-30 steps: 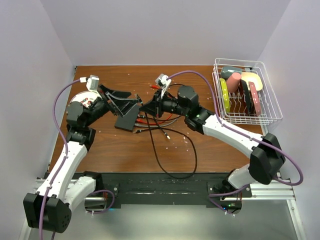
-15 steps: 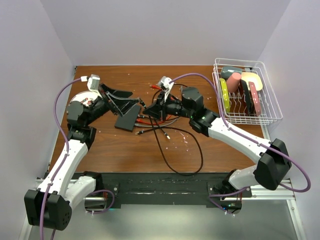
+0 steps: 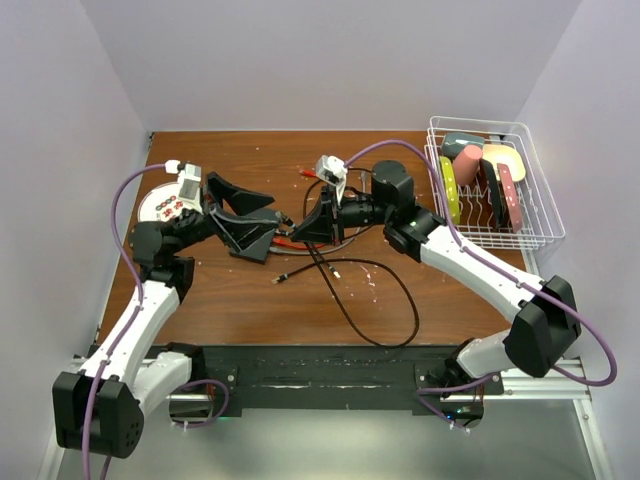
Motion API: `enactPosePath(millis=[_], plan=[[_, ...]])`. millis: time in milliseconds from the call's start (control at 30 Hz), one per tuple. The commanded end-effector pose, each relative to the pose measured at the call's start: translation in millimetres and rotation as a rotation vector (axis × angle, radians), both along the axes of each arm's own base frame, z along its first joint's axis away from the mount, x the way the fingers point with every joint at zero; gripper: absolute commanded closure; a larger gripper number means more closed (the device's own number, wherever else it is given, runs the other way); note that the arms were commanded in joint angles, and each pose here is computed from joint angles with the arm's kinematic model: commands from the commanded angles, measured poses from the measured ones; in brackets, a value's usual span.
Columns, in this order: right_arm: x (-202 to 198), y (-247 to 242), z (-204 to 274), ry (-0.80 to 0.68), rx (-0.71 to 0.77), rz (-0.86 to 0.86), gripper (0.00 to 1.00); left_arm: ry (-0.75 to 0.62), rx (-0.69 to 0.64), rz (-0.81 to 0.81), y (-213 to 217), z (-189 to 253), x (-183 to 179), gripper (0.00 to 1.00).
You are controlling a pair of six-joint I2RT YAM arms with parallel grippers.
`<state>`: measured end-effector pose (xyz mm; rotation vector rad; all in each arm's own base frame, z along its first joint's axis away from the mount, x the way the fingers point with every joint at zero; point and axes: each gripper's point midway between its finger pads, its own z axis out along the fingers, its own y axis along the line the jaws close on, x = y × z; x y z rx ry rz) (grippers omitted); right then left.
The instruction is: Insert the plug into the switch port
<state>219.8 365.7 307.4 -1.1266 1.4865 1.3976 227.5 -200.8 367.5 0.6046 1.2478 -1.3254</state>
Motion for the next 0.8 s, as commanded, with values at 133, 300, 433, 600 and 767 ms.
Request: enactPosePath(millis=[133,300,433,600,767], plan=[[-14,3,22,-0.048,0.055,0.096,1.0,-0.053,0.0,-0.055,-4,2,-8,0.33],[-14,4,23,-0.043,0.056,0.097,1.0,-0.051,0.003,-0.079,-10,-1,-7,0.39],[-15,7,19,-0.033,0.049,0.103,1.0,-0.054,0.002,-0.127,-22,0,-13,0.44],[-11,9,19,-0.036,0.048,0.079,1.0,-0.052,0.001,-0.136,-29,0,-10,0.86],[7,4,27,-0.062,0.029,-0.063,0.83,-0.021,0.011,-0.04,-25,2,3,1.0]])
